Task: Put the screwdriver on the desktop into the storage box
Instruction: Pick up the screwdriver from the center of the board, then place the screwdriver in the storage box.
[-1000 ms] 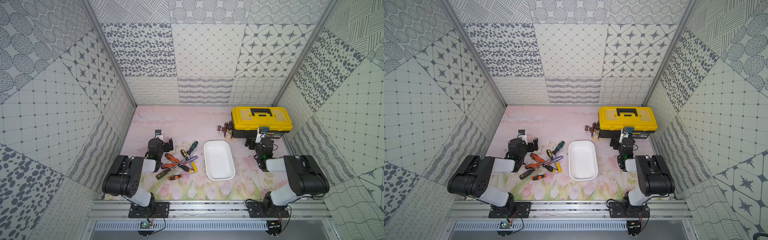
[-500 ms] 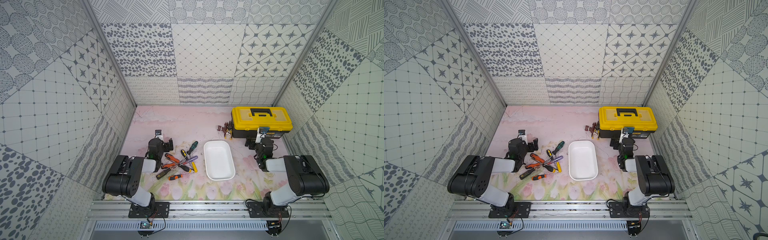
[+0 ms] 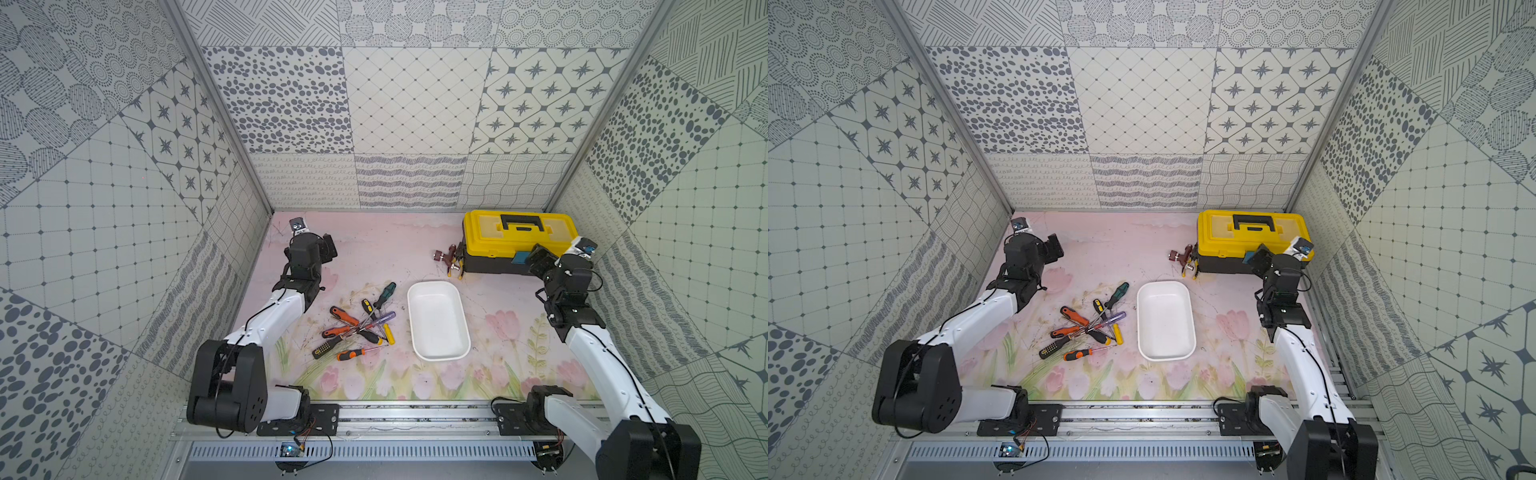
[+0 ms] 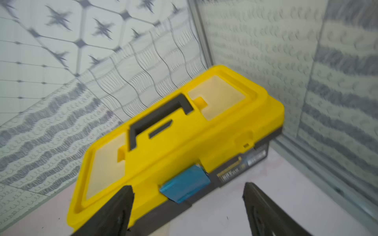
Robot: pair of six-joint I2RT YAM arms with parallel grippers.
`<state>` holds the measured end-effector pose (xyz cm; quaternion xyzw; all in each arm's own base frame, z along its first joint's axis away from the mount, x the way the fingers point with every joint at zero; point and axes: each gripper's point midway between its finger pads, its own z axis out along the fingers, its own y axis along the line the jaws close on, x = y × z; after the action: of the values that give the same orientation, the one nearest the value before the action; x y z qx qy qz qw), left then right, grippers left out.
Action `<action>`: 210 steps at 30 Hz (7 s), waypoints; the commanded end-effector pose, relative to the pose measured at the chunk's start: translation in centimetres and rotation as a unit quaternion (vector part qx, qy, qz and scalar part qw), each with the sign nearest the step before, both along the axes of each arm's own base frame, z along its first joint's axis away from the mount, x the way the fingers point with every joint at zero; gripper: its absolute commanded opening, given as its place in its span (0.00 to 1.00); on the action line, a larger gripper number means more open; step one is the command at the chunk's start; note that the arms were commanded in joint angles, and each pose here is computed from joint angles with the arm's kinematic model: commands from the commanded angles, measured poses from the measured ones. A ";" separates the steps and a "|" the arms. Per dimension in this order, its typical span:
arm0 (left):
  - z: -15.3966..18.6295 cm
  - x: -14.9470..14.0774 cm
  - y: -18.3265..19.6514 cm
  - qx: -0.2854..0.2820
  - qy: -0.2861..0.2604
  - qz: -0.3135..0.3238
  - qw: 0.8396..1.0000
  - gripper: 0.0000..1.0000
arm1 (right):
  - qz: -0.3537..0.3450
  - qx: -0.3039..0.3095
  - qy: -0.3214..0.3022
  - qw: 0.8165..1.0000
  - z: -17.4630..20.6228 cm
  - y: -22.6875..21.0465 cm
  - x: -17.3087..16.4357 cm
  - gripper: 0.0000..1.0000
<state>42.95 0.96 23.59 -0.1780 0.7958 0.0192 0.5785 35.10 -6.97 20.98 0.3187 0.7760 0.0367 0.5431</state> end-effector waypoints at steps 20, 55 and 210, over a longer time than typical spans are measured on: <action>-16.3 -8.0 -23.2 -0.093 0.318 -0.239 0.913 0.71 | 0.255 -0.043 0.225 0.939 -3.2 18.1 -9.3 0.77; -10.9 -3.6 -18.6 0.032 0.256 -0.093 0.962 0.00 | 0.458 0.089 0.123 0.876 -1.2 29.8 -12.4 0.70; -13.7 -16.9 -30.9 -0.257 0.290 -0.340 0.857 0.61 | 0.379 -0.083 0.267 0.882 -5.5 28.1 -10.8 0.51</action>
<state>25.67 -29.47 9.65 -0.0442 0.9159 -0.3365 0.2143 23.96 20.89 12.49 -0.0442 0.9640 0.0773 0.2507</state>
